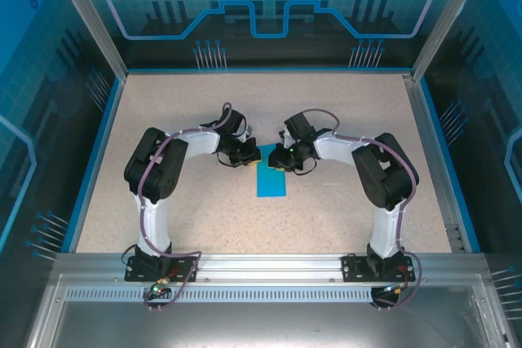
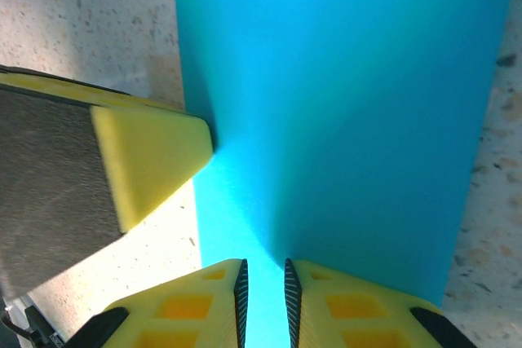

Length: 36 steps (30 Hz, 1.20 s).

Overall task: Fold a paper plane with a square sheet of paper (pick it up from the middle)
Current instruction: Fold the square sheet of paper in half at the center of the table.

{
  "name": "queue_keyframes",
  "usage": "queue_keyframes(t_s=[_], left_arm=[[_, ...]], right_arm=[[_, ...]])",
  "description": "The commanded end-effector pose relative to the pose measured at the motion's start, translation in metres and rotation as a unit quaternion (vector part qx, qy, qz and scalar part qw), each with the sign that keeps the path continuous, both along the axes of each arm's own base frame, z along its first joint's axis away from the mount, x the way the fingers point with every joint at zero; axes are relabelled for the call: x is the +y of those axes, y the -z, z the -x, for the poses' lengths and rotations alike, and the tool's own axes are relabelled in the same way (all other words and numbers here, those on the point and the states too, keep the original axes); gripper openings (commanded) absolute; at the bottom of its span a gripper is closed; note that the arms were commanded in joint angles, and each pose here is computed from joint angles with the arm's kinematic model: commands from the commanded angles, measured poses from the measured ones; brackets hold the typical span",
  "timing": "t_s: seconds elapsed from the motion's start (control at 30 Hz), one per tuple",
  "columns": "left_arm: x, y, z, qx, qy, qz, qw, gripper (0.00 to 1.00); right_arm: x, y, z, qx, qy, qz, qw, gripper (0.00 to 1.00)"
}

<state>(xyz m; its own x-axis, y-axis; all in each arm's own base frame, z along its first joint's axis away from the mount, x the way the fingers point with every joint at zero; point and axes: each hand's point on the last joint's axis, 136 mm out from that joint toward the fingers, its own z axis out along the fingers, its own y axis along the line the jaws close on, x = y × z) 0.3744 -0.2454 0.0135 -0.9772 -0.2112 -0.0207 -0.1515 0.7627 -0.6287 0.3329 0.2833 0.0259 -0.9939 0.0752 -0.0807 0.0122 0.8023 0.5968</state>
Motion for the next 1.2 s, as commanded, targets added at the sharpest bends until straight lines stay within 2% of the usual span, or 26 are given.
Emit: queue_keyframes(t_s=[0.0,0.2,0.43,0.77,0.97,1.03,1.17], left_arm=[[0.02,0.038,0.019,0.047,-0.001,-0.069,0.997,0.0],[0.021,0.039,0.021,0.05,-0.002,-0.072,0.996,0.0],[0.023,0.042,0.023,0.053,-0.004,-0.078,0.996,0.0],[0.027,0.045,0.025,0.063,-0.011,-0.088,0.994,0.0],[0.025,0.04,0.026,0.059,-0.011,-0.079,0.995,0.0],[0.024,0.038,0.026,0.057,-0.011,-0.077,0.995,0.0],[0.023,0.039,0.027,0.059,-0.009,-0.078,0.995,0.0]], right_arm=[[-0.004,0.004,0.003,0.012,0.005,-0.009,1.0,0.22],[-0.01,0.01,0.011,0.021,0.007,0.001,1.0,0.22],[-0.038,0.036,0.026,0.032,0.01,0.067,0.997,0.18],[-0.069,0.029,0.036,0.022,0.049,0.051,0.997,0.16],[-0.024,-0.032,0.0,-0.064,0.027,0.0,0.998,0.16],[-0.008,-0.037,-0.008,-0.074,0.014,-0.005,0.997,0.16],[0.008,-0.019,-0.018,-0.057,0.01,-0.014,0.998,0.13]])
